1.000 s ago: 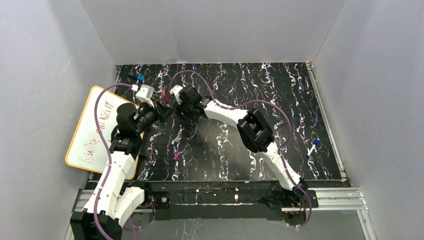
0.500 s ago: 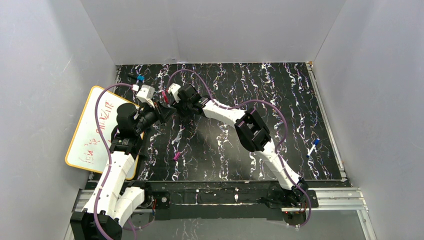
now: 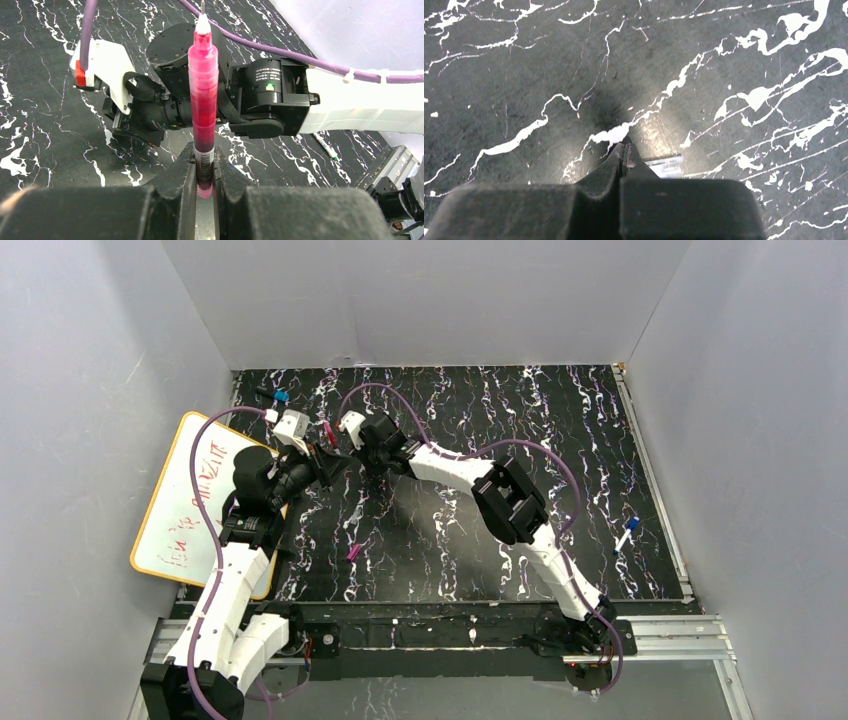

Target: Insert the pens into the pen caps

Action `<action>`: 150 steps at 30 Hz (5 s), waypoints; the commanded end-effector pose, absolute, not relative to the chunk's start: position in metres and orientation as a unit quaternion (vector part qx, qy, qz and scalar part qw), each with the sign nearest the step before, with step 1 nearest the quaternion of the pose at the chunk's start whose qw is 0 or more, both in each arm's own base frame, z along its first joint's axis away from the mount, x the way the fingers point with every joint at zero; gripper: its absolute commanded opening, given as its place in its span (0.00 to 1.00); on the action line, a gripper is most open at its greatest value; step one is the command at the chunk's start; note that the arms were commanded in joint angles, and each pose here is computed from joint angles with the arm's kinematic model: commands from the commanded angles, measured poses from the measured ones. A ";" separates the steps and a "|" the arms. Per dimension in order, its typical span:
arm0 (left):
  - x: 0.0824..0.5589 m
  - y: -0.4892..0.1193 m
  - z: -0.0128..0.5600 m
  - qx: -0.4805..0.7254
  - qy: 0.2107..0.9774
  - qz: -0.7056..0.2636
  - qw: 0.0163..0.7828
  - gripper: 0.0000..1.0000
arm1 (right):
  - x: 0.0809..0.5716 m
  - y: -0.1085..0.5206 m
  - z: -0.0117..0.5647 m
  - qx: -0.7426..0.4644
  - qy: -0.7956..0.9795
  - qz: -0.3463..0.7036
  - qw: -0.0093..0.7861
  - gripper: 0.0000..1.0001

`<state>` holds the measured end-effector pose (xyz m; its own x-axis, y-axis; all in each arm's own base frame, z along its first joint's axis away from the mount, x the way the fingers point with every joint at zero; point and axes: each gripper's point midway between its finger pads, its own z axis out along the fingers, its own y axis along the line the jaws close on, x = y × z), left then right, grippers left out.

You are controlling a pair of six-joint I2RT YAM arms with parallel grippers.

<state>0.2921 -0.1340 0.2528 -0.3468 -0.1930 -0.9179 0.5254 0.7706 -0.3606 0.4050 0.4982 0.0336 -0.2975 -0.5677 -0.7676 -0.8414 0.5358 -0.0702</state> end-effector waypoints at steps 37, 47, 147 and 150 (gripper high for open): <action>0.292 -0.135 0.266 0.123 0.745 -0.321 0.572 0.00 | 0.423 0.446 0.140 0.058 0.893 0.274 0.352 0.82; 0.291 -0.133 0.268 0.121 0.744 -0.318 0.575 0.00 | 0.425 0.440 0.114 0.313 0.887 0.256 0.222 0.67; 0.291 -0.133 0.267 0.136 0.747 -0.307 0.574 0.00 | 0.451 0.491 0.087 -0.330 0.822 0.247 0.392 0.55; 0.290 -0.133 0.266 0.137 0.747 -0.307 0.573 0.00 | 0.462 0.492 0.085 -0.325 0.816 0.236 0.417 0.55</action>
